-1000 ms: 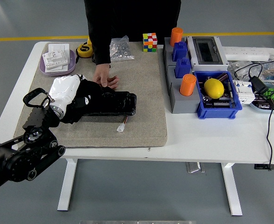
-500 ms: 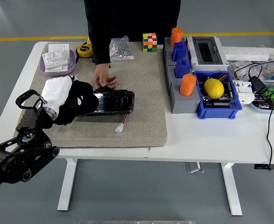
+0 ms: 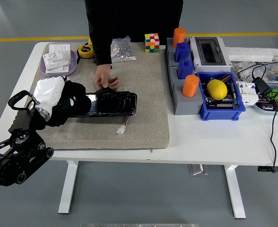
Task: Pick the rag up,wipe the panel,place it on the desk
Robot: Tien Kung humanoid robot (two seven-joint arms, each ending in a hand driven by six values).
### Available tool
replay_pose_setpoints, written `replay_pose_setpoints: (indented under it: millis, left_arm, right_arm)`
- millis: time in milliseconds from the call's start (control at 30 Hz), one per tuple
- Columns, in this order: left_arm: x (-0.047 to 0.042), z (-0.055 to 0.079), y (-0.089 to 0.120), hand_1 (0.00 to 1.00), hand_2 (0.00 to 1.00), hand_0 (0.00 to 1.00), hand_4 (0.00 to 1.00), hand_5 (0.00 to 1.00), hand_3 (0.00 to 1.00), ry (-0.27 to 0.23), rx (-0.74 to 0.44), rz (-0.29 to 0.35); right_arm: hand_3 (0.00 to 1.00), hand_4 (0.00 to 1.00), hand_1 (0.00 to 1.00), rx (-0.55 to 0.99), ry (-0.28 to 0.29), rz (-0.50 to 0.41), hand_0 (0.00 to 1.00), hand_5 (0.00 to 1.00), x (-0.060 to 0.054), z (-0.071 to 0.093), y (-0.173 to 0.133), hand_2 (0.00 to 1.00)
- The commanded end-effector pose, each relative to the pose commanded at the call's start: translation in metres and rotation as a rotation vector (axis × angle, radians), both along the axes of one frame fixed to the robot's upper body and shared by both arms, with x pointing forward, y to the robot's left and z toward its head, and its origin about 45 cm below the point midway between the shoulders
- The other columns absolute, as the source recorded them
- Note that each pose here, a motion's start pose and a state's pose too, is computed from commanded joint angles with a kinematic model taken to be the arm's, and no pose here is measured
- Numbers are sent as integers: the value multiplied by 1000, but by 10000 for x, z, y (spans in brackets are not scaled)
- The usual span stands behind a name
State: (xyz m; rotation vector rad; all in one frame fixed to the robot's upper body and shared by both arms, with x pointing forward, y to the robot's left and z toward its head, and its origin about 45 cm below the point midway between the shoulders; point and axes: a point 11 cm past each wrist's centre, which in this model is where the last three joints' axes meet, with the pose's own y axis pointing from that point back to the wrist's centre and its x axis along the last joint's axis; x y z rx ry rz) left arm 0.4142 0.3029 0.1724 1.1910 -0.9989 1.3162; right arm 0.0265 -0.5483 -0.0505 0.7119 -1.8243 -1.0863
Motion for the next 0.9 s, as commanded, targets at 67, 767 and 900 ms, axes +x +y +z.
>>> replay_pose_setpoints:
  millis: [67, 767, 900]
  left_arm:
    - [4, 11, 62, 121, 439, 222, 46, 2, 331, -4, 4, 14]
    - [-72, -185, 608, 119, 435, 219, 37, 2, 328, 33, 20, 152]
    - [-81, -205, 616, 137, 447, 232, 97, 2, 346, 33, 6, 160]
  right_arm:
    - [617, 998, 445, 0, 0, 0, 694, 703, 1, -2, 3, 636]
    - [617, 998, 445, -1, 6, 1, 695, 703, 0, 1, 3, 636]
    - [616, 998, 445, 0, 5, 1, 695, 702, 6, -1, 7, 636]
